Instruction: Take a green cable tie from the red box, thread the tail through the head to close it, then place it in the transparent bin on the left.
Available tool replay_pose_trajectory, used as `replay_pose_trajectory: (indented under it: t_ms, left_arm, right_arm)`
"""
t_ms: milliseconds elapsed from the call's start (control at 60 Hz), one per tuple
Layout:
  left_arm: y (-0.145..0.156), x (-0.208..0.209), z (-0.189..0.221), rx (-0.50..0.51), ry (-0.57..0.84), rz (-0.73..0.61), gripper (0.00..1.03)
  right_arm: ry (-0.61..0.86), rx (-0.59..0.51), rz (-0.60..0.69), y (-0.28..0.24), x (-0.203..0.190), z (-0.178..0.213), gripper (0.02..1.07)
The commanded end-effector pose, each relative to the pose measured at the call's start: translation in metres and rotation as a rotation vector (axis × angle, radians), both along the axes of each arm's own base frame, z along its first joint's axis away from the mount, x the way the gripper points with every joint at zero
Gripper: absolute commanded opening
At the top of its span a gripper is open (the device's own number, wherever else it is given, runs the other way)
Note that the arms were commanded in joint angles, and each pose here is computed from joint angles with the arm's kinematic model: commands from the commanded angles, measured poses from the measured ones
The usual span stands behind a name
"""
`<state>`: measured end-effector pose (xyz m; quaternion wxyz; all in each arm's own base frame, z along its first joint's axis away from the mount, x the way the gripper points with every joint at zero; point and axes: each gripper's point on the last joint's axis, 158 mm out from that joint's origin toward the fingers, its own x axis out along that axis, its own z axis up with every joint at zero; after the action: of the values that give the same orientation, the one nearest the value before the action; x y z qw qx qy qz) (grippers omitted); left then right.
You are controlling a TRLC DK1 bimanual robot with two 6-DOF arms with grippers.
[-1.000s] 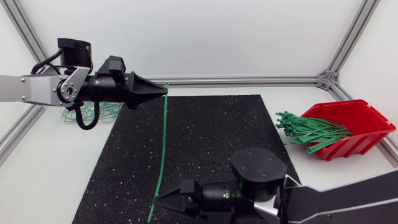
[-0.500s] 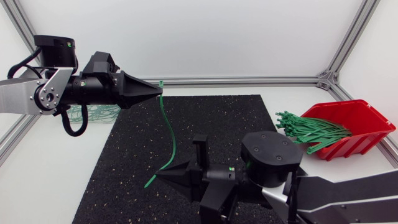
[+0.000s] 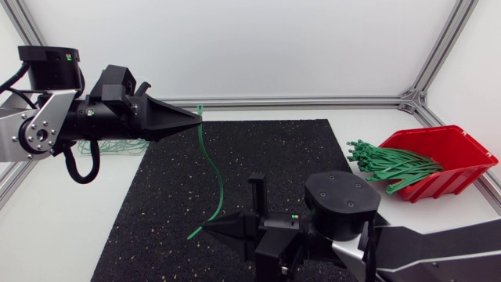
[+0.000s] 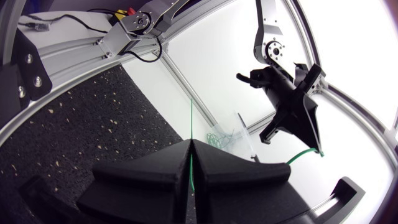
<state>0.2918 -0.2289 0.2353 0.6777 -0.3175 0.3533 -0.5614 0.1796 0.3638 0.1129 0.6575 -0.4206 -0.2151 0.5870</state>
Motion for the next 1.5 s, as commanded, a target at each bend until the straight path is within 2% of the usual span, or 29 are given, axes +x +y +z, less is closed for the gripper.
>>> replay_pose_trajectory:
  t_ms: [0,67,217,333,517,633,783,933,1150,1283,1483]
  left_arm:
    - [-0.002,-0.011,-0.003,0.001,-0.006,-0.013,0.03]
    - [-0.002,-0.015,-0.002,0.001,-0.014,-0.015,0.03]
    - [-0.002,-0.021,0.0,0.002,-0.029,-0.011,0.03]
    - [-0.002,-0.026,0.0,0.002,-0.032,-0.015,0.03]
    - [-0.004,-0.033,0.003,0.004,-0.048,-0.017,0.03]
    - [-0.005,-0.039,0.007,0.004,-0.071,-0.016,0.03]
    - [-0.006,-0.05,0.015,0.006,-0.108,-0.007,0.04]
    - [-0.012,-0.069,0.025,0.007,-0.148,-0.018,0.04]
    - [-0.027,-0.091,0.037,0.011,-0.2,-0.036,0.04]
    - [-0.034,-0.102,0.04,0.011,-0.218,-0.044,0.04]
    - [-0.037,-0.113,0.053,-0.011,-0.22,-0.046,0.04]
  right_arm:
    - [0.121,0.009,-0.001,-0.002,-0.01,-0.003,0.08]
    - [0.188,-0.005,-0.004,0.0,-0.014,-0.004,0.08]
    - [0.439,-0.031,-0.138,0.005,-0.003,0.007,0.08]
    - [0.578,-0.061,-0.173,0.009,-0.009,0.012,0.08]
    - [0.812,-0.159,-0.138,0.015,-0.037,0.019,0.08]
    - [0.929,-0.175,-0.106,0.016,-0.054,0.037,0.08]
    - [1.055,-0.169,-0.047,0.014,-0.074,0.066,0.08]
    - [1.162,-0.113,-0.024,0.003,-0.088,0.1,0.08]
    - [1.43,0.013,-0.124,-0.016,-0.082,0.132,0.08]
    - [1.521,0.015,-0.088,-0.021,-0.091,0.149,0.08]
    - [1.675,0.029,-0.12,-0.029,-0.091,0.181,0.08]
